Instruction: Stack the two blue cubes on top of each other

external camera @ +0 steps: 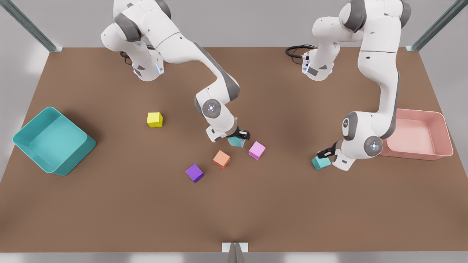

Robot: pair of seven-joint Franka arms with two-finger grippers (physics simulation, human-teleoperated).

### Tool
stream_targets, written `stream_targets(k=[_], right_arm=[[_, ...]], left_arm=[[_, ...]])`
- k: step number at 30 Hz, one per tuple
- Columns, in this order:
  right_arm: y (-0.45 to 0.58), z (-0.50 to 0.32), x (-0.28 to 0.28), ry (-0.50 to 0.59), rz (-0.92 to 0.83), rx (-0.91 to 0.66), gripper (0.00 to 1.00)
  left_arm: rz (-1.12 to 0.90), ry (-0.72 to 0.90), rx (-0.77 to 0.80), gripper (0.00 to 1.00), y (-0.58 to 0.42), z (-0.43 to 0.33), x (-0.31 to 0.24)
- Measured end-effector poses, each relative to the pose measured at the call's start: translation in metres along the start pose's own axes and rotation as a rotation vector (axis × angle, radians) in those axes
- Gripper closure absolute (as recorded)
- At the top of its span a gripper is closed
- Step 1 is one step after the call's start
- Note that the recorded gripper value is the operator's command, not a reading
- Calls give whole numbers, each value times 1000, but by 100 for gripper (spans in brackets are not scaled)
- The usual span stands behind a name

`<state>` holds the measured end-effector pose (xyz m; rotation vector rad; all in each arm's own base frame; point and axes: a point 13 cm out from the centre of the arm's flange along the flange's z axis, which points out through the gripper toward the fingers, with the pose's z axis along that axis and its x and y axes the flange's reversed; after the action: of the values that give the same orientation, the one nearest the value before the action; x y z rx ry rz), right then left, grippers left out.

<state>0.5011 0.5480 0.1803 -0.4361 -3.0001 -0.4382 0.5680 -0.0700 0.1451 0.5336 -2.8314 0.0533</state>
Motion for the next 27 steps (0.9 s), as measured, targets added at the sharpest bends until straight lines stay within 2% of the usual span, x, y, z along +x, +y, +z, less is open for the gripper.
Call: stream_targets(k=[9,10,11,15,18,20,22,25,27], right_arm=[[-24,62,15,8,178,97,35],[-26,69,15,8,194,105,8],[-27,75,16,6,208,112,0],[-27,79,16,-4,259,119,0],[-14,52,1,-25,304,80,0],[-3,-5,-44,-48,367,11,0],[-13,-100,-136,-75,466,-62,0],[-107,-175,-232,-87,602,-32,0],[-224,-213,-298,-113,693,40,0]], left_arm=[[-116,-27,14,0,-5,28,-17],[-125,-29,14,0,-5,32,-19],[-135,-31,15,0,-5,37,-21],[-166,-36,16,0,-6,50,-26],[-186,-43,20,0,-6,55,-29],[-197,-48,23,0,-7,59,-32],[-208,-48,23,0,-7,64,-33],[-220,-47,21,0,-7,70,-34],[-225,-43,18,0,-6,77,-35]])
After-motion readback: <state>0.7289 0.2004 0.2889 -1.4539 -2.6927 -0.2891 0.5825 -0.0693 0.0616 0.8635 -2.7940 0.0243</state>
